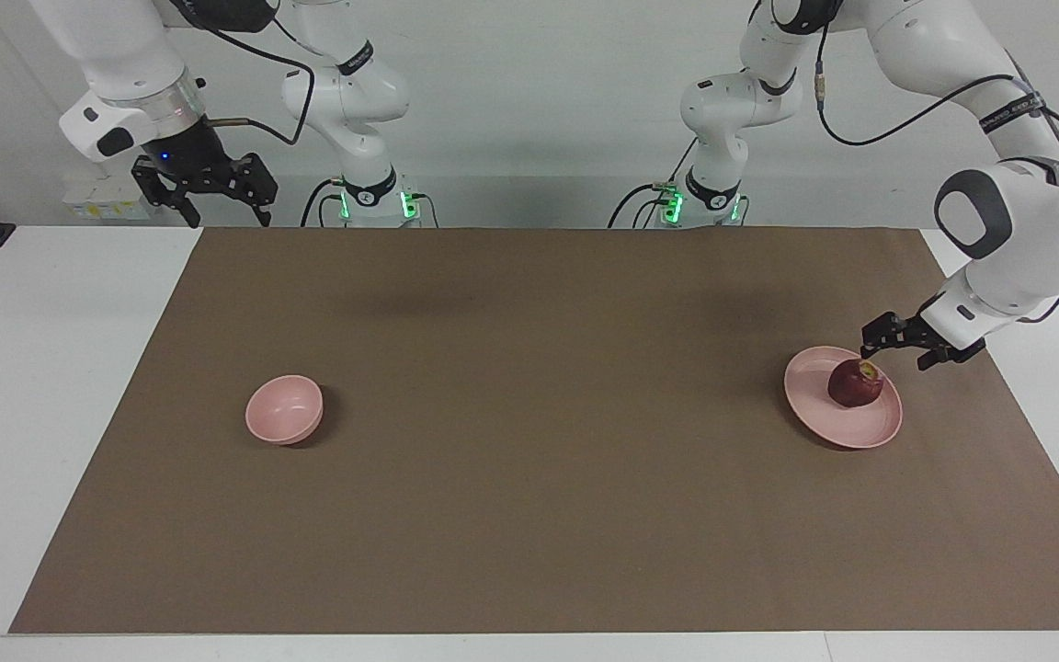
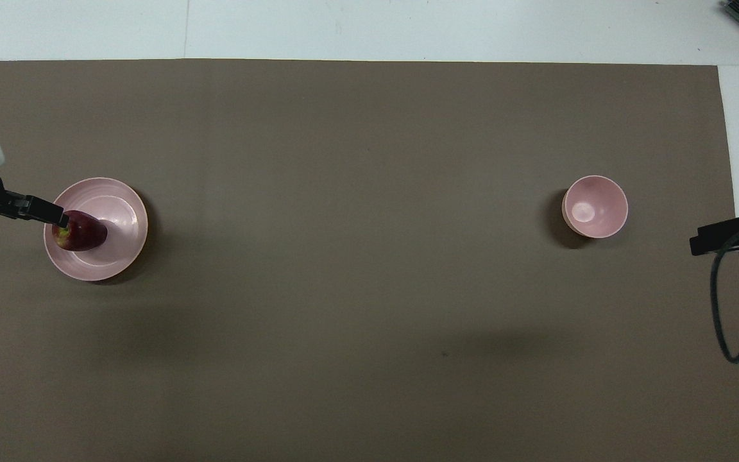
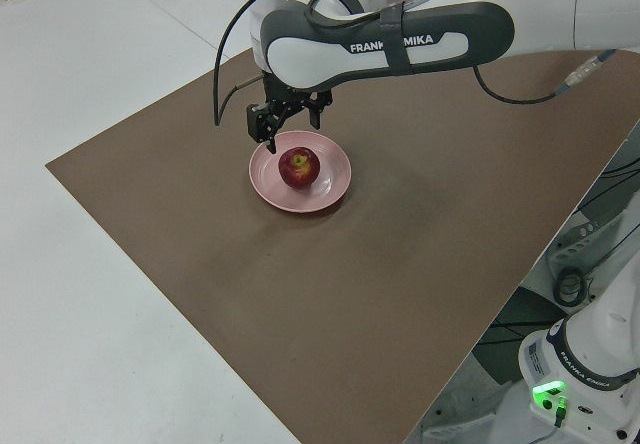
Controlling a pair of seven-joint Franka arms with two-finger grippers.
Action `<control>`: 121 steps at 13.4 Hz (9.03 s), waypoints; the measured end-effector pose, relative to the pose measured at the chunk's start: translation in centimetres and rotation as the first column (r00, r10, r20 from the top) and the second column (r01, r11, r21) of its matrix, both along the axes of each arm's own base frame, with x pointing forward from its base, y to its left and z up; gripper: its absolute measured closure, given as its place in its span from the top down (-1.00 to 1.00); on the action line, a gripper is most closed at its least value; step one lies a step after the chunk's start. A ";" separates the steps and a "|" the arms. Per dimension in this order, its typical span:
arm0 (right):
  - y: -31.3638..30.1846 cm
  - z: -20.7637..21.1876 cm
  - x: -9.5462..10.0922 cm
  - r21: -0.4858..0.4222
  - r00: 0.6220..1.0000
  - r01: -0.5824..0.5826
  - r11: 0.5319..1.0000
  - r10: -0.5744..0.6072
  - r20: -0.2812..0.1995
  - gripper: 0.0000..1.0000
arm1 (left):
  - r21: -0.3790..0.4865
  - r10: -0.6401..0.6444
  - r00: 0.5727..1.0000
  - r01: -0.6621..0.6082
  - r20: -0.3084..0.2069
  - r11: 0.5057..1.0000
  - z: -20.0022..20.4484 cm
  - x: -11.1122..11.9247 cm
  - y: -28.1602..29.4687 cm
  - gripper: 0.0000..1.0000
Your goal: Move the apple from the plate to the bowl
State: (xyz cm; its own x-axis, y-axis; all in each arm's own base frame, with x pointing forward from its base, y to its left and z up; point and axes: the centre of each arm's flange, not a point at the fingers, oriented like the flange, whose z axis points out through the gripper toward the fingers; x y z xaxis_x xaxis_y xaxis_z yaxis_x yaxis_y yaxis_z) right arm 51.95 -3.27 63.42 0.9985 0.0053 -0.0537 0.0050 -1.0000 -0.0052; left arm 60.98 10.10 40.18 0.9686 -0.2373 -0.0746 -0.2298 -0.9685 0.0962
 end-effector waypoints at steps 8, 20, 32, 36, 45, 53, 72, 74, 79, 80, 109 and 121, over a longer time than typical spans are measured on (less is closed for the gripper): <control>0.0 -0.2 -0.5 0.002 1.000 0.001 1.000 0.000 -0.007 1.00 | 0.003 0.012 1.000 -0.012 0.029 1.000 -4.8 -1.3 -0.2 1.00; 1.6 -0.3 -0.8 0.051 1.000 0.015 0.999 -0.014 -0.008 1.00 | 0.007 0.058 0.997 -0.058 0.043 0.998 -7.8 -2.3 -2.3 0.55; 4.7 -0.4 -1.7 0.258 0.937 0.349 0.901 -0.329 -0.120 1.00 | 0.026 0.455 0.889 -0.455 -0.041 0.890 -3.3 -0.7 -8.8 0.54; 5.6 -1.5 -2.5 0.331 0.928 0.371 0.868 -0.334 -0.164 1.00 | -0.114 0.574 0.810 -0.586 -0.119 0.803 -2.8 -0.2 -9.7 0.54; 6.6 -6.7 -2.5 0.678 0.971 0.239 0.695 -0.175 -0.163 1.00 | -0.221 0.581 0.751 -0.653 -0.314 0.724 0.3 1.7 -17.8 0.54; 6.6 -10.1 -4.1 0.857 0.972 0.216 0.467 -0.189 -0.142 1.00 | -0.041 0.570 0.233 -0.943 -0.787 0.329 4.4 0.7 -26.9 0.54; 15.7 -9.9 -4.9 0.876 0.949 0.290 0.386 -0.237 -0.210 1.00 | 0.169 0.195 -0.077 -0.842 -0.978 0.512 9.7 -10.8 -51.1 0.54; 15.6 -9.9 -4.9 0.877 0.948 0.290 0.384 -0.238 -0.209 1.00 | 0.168 0.192 -0.077 -0.836 -0.978 0.521 9.8 -11.5 -51.9 0.54; 15.2 -10.0 -5.1 0.877 0.949 0.297 0.377 -0.222 -0.226 1.00 | 0.171 0.185 -0.090 -0.855 -0.979 0.490 9.9 -12.5 -54.2 0.54; 15.1 -10.1 -5.2 0.877 0.948 0.301 0.375 -0.220 -0.231 1.00 | 0.171 0.185 -0.091 -0.858 -0.979 0.484 10.0 -12.7 -54.4 0.54; 4.0 -19.1 -2.7 0.347 0.988 0.148 0.926 -0.121 -0.098 0.75 | 0.026 0.493 0.418 -0.742 -0.763 0.670 4.7 -6.8 -38.7 1.00; 1.8 -26.3 9.8 -0.118 0.987 -0.150 0.982 0.157 0.046 0.75 | 0.007 0.402 0.818 -0.438 -0.412 0.899 4.6 -2.4 -18.6 1.00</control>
